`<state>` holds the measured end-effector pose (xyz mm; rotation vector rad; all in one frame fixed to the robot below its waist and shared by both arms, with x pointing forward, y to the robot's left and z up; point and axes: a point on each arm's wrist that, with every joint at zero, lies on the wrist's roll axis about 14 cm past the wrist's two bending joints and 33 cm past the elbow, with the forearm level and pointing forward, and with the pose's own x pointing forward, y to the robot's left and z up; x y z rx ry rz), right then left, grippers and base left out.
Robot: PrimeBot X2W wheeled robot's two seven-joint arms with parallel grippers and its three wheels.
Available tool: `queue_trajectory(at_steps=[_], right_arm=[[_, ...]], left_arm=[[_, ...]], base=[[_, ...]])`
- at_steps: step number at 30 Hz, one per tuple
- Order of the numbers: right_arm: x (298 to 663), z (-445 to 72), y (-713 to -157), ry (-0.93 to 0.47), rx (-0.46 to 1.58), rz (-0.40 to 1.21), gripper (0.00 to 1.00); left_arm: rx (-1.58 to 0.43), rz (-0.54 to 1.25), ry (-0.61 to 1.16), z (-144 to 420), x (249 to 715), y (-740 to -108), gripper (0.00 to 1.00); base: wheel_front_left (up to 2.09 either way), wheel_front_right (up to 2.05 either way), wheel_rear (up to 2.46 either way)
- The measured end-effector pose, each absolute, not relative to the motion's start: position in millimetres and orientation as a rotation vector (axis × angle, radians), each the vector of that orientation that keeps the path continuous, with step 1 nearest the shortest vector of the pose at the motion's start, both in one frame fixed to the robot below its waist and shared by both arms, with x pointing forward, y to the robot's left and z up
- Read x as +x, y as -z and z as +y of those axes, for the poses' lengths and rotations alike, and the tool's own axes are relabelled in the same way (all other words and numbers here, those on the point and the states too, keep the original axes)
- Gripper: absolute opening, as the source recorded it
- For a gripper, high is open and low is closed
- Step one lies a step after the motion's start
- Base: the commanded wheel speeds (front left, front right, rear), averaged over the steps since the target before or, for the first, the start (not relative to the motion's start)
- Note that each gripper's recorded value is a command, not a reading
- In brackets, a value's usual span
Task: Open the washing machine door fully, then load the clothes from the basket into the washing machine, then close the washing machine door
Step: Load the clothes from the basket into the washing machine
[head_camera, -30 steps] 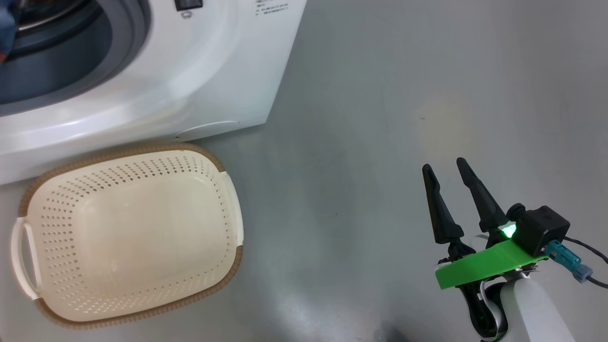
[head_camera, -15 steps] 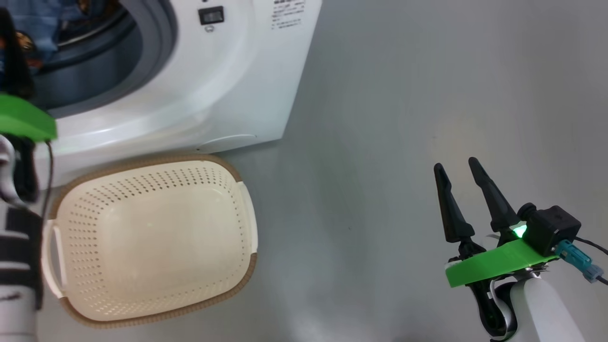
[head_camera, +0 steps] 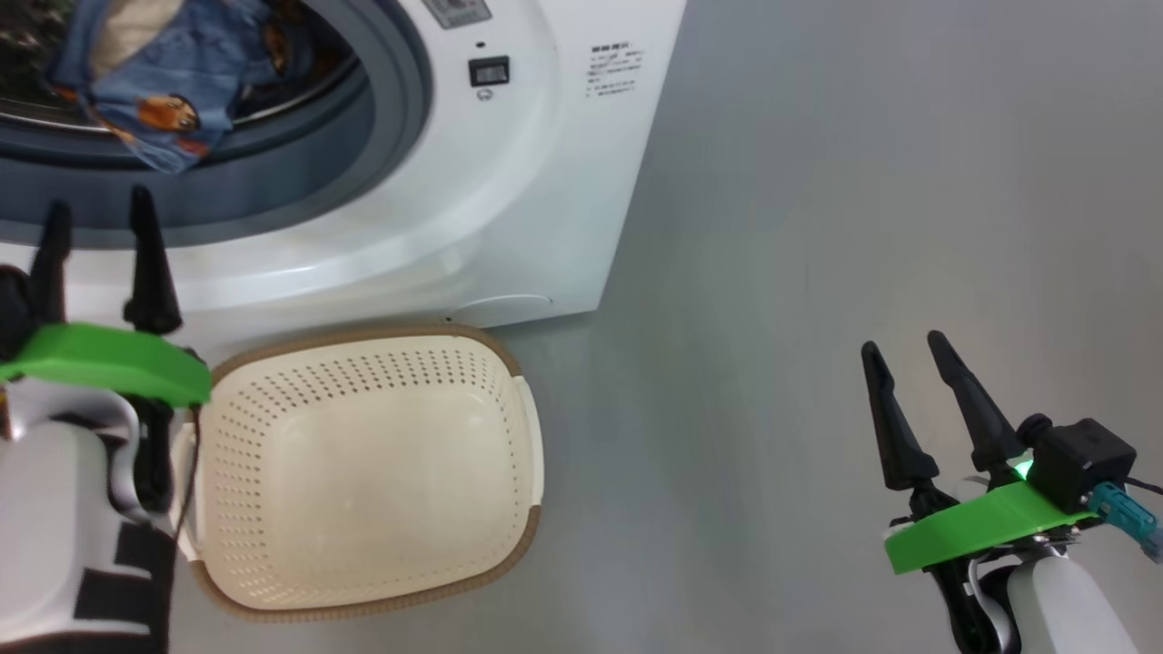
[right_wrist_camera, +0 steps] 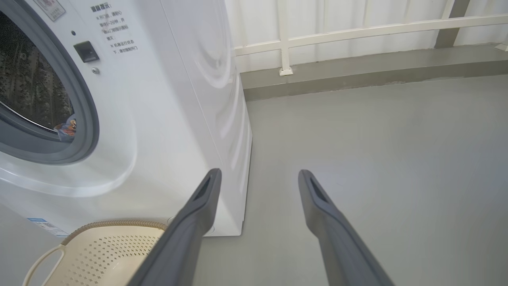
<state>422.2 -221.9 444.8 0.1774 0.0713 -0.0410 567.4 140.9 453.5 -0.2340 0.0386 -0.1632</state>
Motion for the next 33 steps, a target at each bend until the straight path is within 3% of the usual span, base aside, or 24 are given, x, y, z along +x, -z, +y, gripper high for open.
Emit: queue_trajectory(at_steps=[33], right_arm=[[374,-206,-472,-0.044,0.159,0.03,1.0]], left_arm=[[-0.187,0.026,0.001,206,405,-472,1.0]], base=[[0.0,0.0,0.0]])
